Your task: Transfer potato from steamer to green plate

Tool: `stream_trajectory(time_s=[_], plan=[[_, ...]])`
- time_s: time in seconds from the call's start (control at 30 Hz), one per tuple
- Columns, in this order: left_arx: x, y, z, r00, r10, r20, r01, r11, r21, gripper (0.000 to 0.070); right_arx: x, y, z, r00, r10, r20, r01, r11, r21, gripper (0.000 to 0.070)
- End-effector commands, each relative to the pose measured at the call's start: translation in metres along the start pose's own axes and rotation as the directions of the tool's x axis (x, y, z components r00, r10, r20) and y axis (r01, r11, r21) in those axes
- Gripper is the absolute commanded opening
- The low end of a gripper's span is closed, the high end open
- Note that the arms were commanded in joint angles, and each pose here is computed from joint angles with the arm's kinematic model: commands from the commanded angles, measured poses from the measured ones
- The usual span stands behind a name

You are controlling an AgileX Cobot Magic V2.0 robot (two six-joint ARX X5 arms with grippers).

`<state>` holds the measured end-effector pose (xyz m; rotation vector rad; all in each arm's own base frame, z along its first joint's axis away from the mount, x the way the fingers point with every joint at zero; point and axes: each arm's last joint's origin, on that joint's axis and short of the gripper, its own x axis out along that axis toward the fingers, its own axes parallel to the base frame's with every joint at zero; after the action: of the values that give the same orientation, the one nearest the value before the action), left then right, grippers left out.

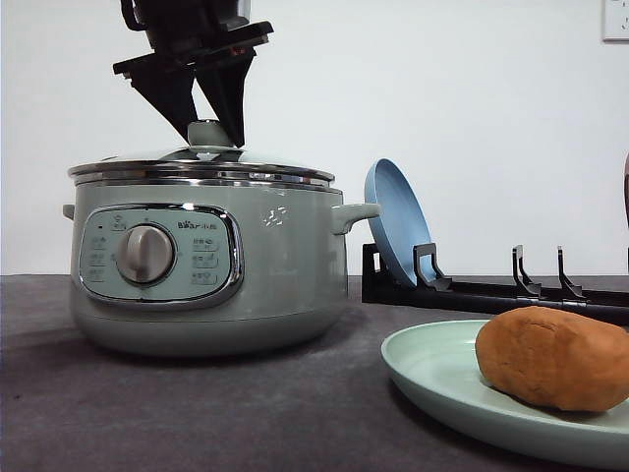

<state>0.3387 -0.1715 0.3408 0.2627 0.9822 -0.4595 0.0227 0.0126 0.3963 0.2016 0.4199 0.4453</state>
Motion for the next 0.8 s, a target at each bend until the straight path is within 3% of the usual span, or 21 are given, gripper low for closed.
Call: stream_trajectory(time_s=[0.0,0.77], plan=[[0.01,-0.002,0.007,1.0,-0.014,0.008,0.014,1.0,0.004,0.0013,-0.003,0.001,0.004,1.0,0.002,0.027,-0.001,1.0,-0.004,0.0653],[0.022,-0.014,0.006,0.999,-0.038,-0.028,0.039,0.998,0.046,0.0038,-0.003,0.001,0.005,0.999,-0.005,0.043,0.006,1.0,-0.017,0.0653]])
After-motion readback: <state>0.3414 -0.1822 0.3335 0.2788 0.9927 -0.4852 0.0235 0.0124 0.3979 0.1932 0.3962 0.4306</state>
